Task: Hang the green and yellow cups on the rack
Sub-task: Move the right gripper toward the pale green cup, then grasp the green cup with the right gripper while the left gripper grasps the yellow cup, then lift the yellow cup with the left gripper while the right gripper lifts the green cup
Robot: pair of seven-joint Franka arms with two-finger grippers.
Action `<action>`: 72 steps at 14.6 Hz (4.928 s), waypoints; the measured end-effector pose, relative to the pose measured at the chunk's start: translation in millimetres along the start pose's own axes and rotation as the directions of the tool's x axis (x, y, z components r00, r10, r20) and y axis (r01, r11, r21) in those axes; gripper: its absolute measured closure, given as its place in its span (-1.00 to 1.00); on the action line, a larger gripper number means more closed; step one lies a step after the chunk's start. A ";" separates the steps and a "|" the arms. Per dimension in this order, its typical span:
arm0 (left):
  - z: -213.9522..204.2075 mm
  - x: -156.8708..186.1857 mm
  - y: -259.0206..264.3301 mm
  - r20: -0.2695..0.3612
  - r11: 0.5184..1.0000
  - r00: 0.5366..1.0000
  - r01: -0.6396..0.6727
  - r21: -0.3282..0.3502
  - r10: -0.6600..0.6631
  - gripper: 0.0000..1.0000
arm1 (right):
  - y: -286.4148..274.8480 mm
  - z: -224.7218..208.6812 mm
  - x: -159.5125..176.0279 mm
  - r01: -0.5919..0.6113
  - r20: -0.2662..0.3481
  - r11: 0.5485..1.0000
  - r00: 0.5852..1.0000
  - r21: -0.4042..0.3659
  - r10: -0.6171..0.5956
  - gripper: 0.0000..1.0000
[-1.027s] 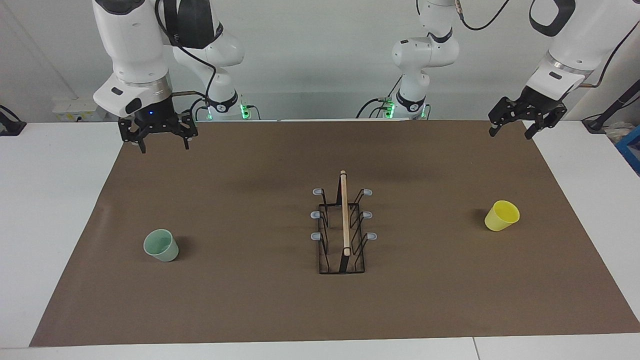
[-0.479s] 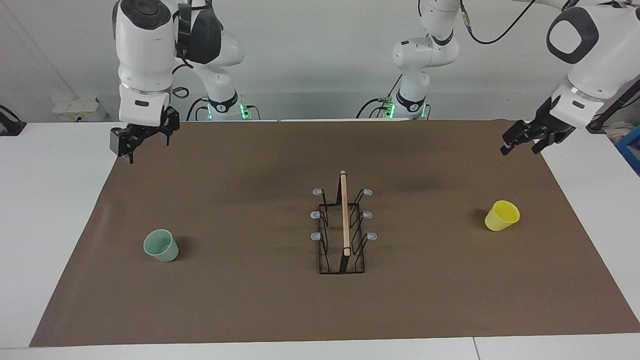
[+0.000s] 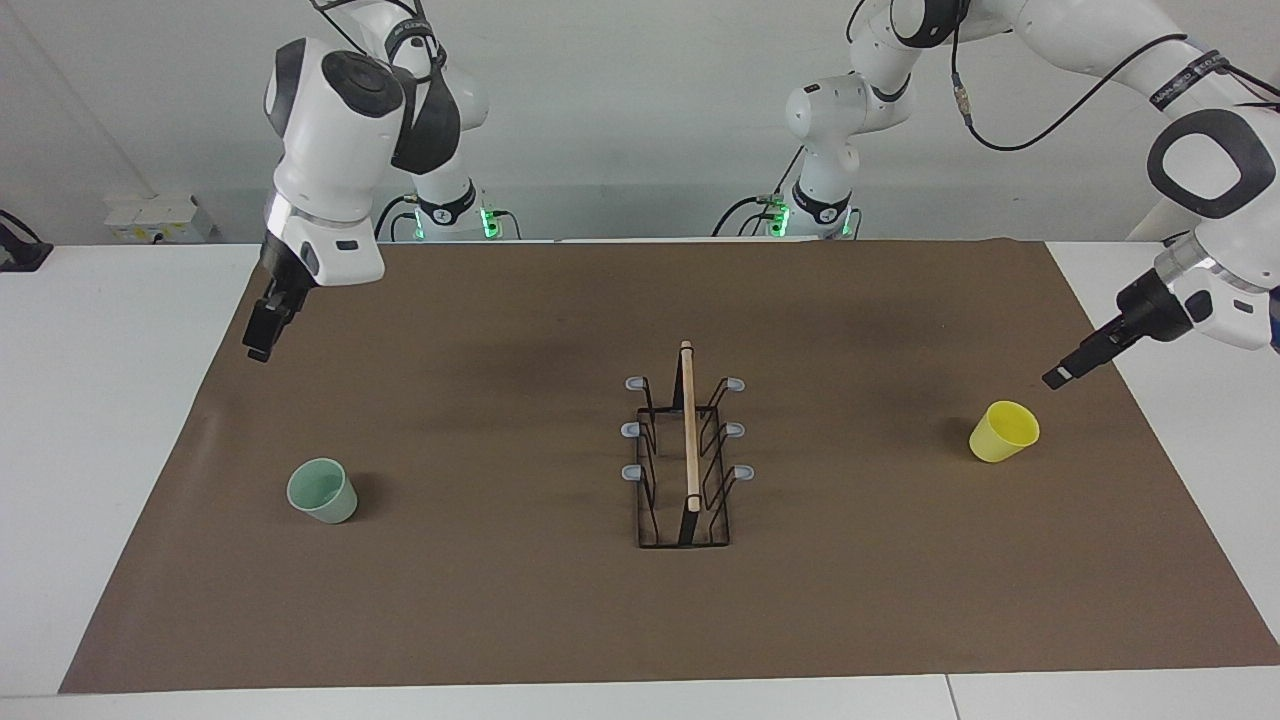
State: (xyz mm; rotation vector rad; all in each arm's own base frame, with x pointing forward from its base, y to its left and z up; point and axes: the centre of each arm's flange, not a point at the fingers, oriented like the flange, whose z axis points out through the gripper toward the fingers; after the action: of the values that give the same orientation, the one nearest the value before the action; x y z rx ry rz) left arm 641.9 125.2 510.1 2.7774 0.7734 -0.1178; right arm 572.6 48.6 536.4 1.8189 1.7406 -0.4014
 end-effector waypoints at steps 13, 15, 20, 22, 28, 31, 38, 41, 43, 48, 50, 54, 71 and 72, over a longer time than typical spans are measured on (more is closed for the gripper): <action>74.1 103.1 -96.9 0.053 0.869 0.881 0.473 -0.146 -0.470 -1.00 | -1.7 157.0 174.2 0.296 0.264 0.954 0.924 -0.040 -0.276 -1.00; 74.5 105.9 -106.2 0.040 0.857 0.870 0.491 -0.153 -0.492 -1.00 | -7.5 162.8 194.3 0.266 0.263 0.963 0.933 -0.051 -0.244 -1.00; 89.9 86.7 -101.2 0.046 0.826 0.839 0.542 -0.156 -0.542 -1.00 | -16.8 165.1 226.7 0.235 0.276 0.968 0.940 -0.091 -0.202 -1.00; 94.7 79.7 -91.2 0.085 0.760 0.777 0.628 -0.166 -0.623 -1.00 | -18.5 174.0 232.0 0.234 0.299 0.966 0.934 -0.108 -0.193 -1.00; 108.9 81.3 -109.3 0.236 0.575 0.615 0.788 -0.222 -0.752 -1.00 | -25.3 213.9 248.8 0.315 0.405 0.938 0.884 -0.148 -0.233 -1.00; 130.4 86.3 -133.3 0.296 0.500 0.544 0.839 -0.215 -0.785 -1.00 | -23.6 229.1 245.0 0.369 0.475 0.914 0.843 -0.167 -0.253 -1.00; 176.7 70.2 -152.0 0.421 0.427 0.449 0.892 -0.150 -0.788 -1.00 | -12.8 271.7 197.9 0.381 0.537 0.908 0.810 -0.175 -0.236 -1.00; 186.3 60.7 -151.0 0.458 0.403 0.419 0.905 -0.138 -0.784 -1.00 | -14.7 285.5 189.5 0.357 0.534 0.913 0.820 -0.195 -0.207 -1.00; 190.3 55.4 -152.2 0.468 0.396 0.408 0.909 -0.129 -0.784 -1.00 | -15.7 287.7 189.8 0.357 0.532 0.912 0.822 -0.203 -0.204 -0.85; 195.3 53.4 -146.5 0.455 0.377 0.402 0.914 -0.150 -0.794 -1.00 | -16.0 286.8 192.1 0.358 0.529 0.910 0.824 -0.206 -0.204 -0.32; 206.2 52.3 -123.4 0.435 0.358 0.403 0.915 -0.185 -0.805 -1.00 | -14.4 285.0 192.5 0.357 0.529 0.910 0.825 -0.211 -0.201 -0.32; 217.6 46.6 -109.6 0.432 0.351 0.394 0.919 -0.178 -0.811 -0.91 | -10.5 276.1 188.7 0.295 0.493 0.934 0.854 -0.200 -0.164 -0.30; 81.1 -20.6 37.1 0.117 0.657 0.697 0.710 -0.255 -0.708 -0.36 | 14.4 96.4 145.0 -0.247 -0.129 0.969 0.960 0.017 0.247 -0.30; 79.0 -26.6 48.8 0.084 0.683 0.716 0.690 -0.242 -0.693 -0.36 | 15.6 83.3 140.7 -0.277 -0.202 0.959 0.938 0.060 0.283 -0.30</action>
State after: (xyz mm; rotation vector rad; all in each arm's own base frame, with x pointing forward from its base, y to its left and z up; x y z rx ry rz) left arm 643.7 50.6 448.6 2.0967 1.6841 -0.1215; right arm 616.7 112.4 391.7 2.1591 1.5792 -0.1247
